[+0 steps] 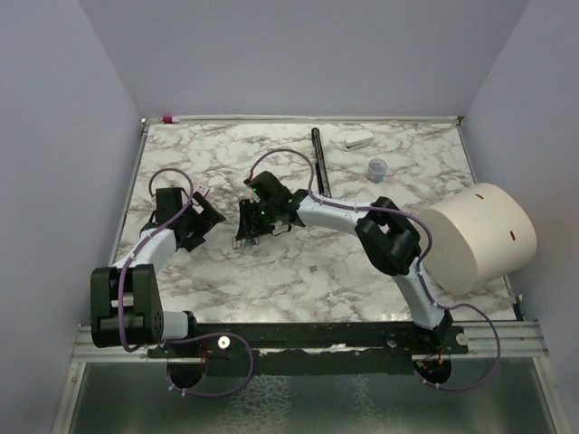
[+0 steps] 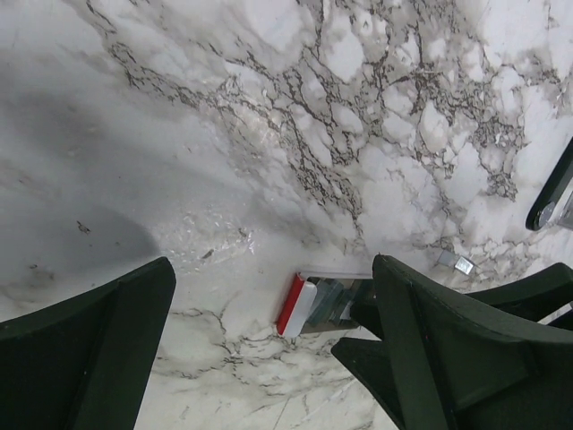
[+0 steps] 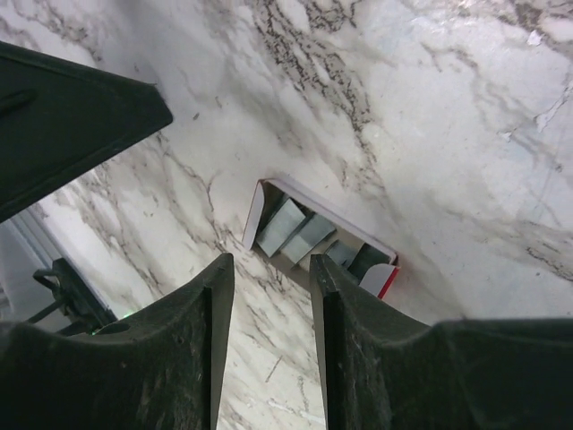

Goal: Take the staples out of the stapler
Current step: Adjust the staple in the staple box.

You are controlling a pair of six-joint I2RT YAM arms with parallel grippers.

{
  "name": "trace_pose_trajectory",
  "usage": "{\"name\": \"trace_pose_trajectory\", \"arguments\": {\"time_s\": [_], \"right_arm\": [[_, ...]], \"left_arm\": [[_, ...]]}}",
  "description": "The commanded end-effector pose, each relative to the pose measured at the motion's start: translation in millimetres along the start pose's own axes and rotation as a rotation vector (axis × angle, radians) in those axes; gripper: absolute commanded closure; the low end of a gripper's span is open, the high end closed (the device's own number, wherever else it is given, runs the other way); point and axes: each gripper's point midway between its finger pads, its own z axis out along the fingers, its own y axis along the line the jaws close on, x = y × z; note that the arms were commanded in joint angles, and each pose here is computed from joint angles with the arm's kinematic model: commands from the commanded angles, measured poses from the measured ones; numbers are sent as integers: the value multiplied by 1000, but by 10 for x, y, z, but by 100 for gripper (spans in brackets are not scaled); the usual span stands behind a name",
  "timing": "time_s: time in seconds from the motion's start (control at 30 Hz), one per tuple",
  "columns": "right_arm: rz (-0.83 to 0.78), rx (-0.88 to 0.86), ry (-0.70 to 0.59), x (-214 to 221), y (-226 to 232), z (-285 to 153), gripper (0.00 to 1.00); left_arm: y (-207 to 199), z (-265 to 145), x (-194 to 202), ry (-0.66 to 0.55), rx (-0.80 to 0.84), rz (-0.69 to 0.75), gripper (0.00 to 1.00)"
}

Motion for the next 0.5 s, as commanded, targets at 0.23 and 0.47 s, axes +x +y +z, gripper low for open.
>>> {"name": "trace_pose_trajectory", "arguments": {"time_s": [0.23,0.47], "right_arm": [[32,80,-5,-7,-76,136,62],[36,83,7,37,-89,166,62]], "left_arm": [[17,-15,-150,-38,-27,19,4],[15,-27,-166,-39,-22,16,4]]}}
